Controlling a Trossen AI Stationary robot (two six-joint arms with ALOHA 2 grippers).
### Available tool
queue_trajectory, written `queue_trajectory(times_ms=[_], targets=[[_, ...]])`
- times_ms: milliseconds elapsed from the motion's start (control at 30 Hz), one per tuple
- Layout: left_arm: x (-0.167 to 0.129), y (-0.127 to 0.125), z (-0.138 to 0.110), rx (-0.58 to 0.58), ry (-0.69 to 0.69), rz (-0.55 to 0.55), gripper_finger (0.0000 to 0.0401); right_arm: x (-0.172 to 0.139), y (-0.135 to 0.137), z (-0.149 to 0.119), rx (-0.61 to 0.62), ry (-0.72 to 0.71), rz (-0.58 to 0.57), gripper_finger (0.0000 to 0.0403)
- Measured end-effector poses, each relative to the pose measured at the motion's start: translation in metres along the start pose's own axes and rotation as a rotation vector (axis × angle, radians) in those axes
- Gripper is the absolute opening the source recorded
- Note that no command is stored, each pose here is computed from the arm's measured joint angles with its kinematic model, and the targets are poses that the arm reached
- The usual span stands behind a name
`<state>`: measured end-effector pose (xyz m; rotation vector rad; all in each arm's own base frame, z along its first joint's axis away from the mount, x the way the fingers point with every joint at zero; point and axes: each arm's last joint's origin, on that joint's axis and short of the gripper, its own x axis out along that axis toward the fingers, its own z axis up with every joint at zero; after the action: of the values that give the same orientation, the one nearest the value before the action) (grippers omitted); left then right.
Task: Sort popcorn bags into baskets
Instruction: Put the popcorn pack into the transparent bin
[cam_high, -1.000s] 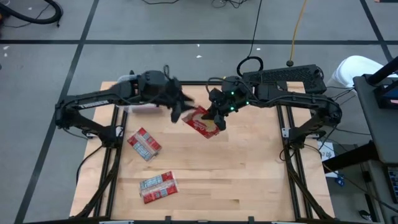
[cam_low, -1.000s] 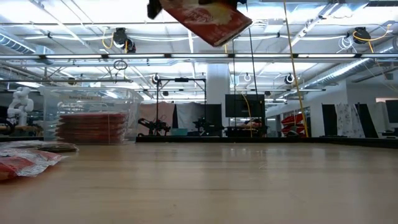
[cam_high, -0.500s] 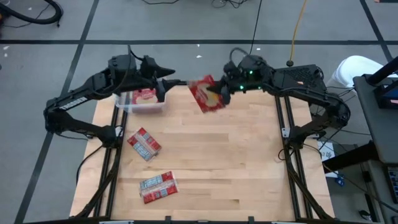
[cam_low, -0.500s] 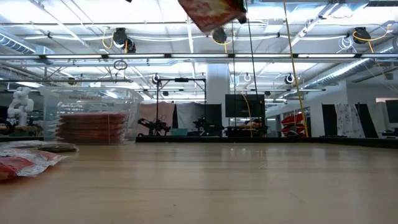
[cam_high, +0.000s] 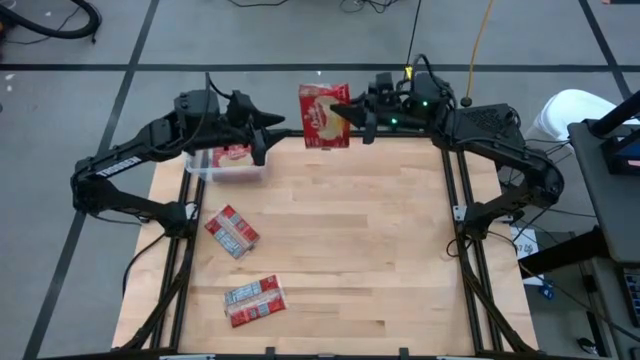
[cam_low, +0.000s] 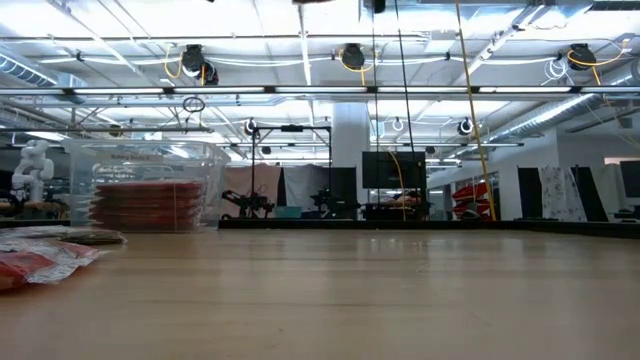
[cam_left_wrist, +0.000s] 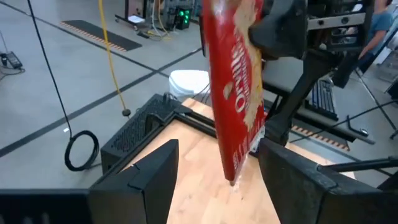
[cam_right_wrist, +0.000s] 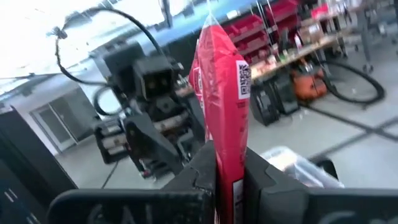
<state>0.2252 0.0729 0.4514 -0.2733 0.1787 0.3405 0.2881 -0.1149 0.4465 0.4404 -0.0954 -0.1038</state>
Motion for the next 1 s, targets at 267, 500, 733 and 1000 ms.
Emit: queue_trajectory(times_ms=[267, 500, 733, 1000], targets=[[0.003, -0.003, 0.007, 0.001, -0.071, -0.076, 0.0223, -0.002, 0.008, 0.016, -0.054, -0.175, 0.049, 0.0018], [0.010, -0.006, 0.014, 0.001, -0.141, -0.135, 0.0223, -0.003, 0.011, 0.023, -0.076, -0.258, 0.076, 0.0018], [0.033, -0.009, 0.015, 0.011, -0.179, -0.221, 0.0223, -0.002, 0.017, 0.022, -0.084, -0.268, 0.102, 0.0018], [0.047, -0.009, 0.014, 0.006, -0.197, -0.251, 0.0215, 0.000, 0.019, 0.020, -0.076, -0.261, 0.113, 0.0018]])
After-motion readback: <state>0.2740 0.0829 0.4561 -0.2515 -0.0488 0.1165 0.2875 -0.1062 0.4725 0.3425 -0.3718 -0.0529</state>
